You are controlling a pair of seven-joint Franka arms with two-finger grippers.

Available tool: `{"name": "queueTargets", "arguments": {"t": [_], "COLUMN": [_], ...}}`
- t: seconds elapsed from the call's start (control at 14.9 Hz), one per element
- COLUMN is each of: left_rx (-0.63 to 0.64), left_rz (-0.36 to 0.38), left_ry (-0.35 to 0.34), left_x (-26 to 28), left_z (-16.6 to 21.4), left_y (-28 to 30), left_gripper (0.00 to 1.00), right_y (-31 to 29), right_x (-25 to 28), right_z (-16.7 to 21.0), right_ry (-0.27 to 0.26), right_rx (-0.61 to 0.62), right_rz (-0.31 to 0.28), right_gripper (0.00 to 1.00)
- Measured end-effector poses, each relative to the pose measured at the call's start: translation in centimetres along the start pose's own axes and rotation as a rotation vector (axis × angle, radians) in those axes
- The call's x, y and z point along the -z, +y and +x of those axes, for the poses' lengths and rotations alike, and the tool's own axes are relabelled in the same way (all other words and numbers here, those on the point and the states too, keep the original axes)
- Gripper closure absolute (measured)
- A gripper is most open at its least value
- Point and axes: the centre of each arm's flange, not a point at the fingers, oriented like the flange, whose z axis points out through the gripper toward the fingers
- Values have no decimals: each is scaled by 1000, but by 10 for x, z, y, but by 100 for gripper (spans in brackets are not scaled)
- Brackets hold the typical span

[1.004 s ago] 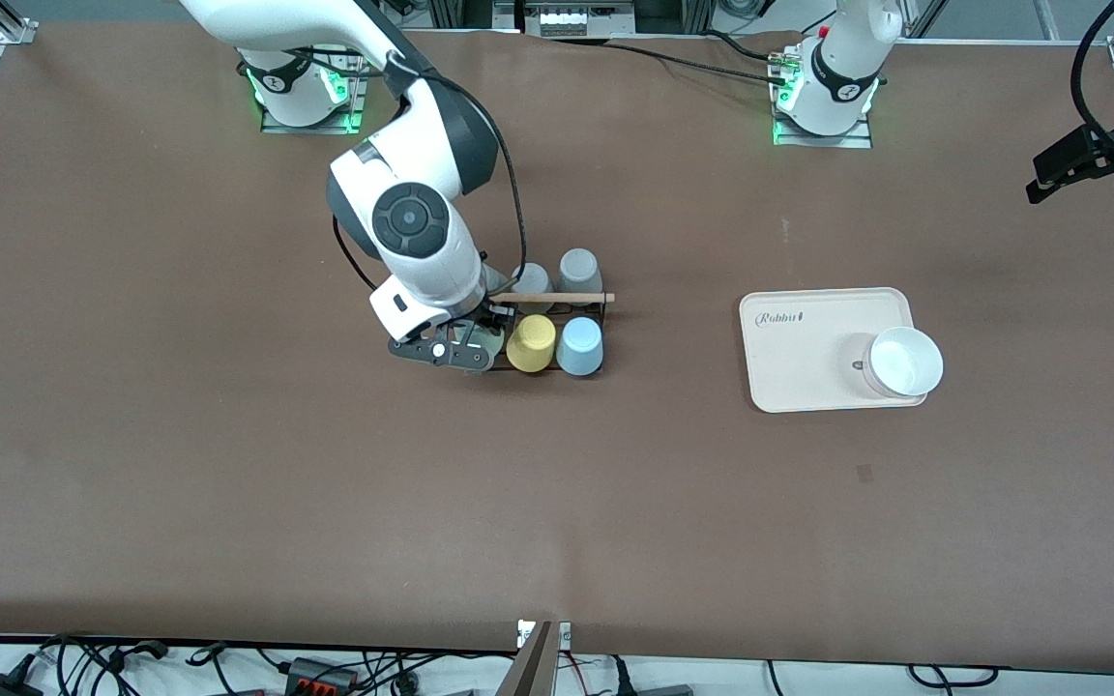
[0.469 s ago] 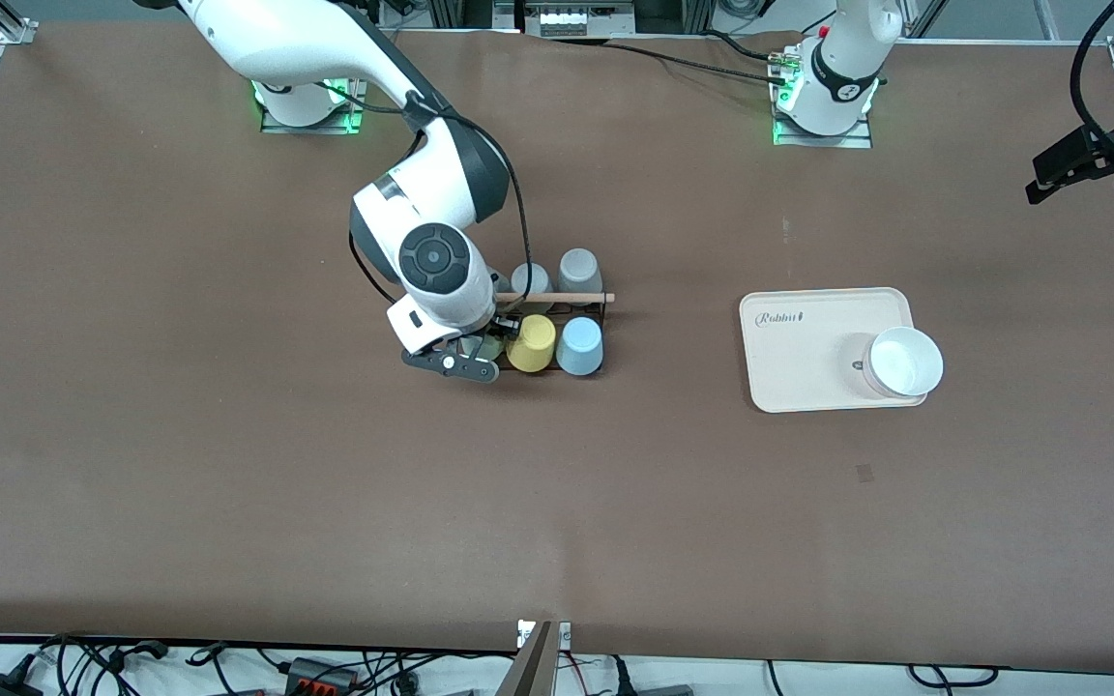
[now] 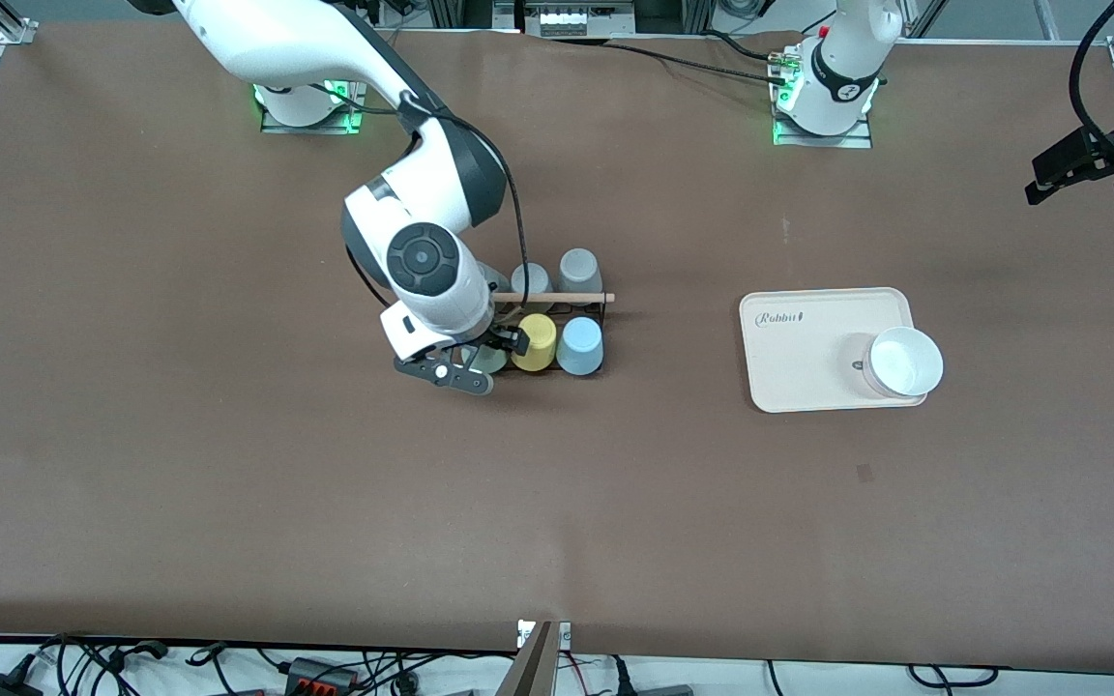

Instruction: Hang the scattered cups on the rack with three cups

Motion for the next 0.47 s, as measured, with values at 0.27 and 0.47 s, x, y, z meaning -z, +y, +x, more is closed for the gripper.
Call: {"name": "queueTargets", "arguments": {"t": [0.27,0.47], "left_rx": [0,1], "left_rz": [0,0], "left_ry": [-3,-3], "left_x": [-1,-1], "left_z": [1,1], "left_y": [0,0], "left_gripper": [0,0], "right_y": [47,111], "right_x": [85,134], "right_z": [41,75], "right_ry": [29,37], "right_rx": [-67,-33], "right_rz": [18,15], "right_gripper": [0,0]}}
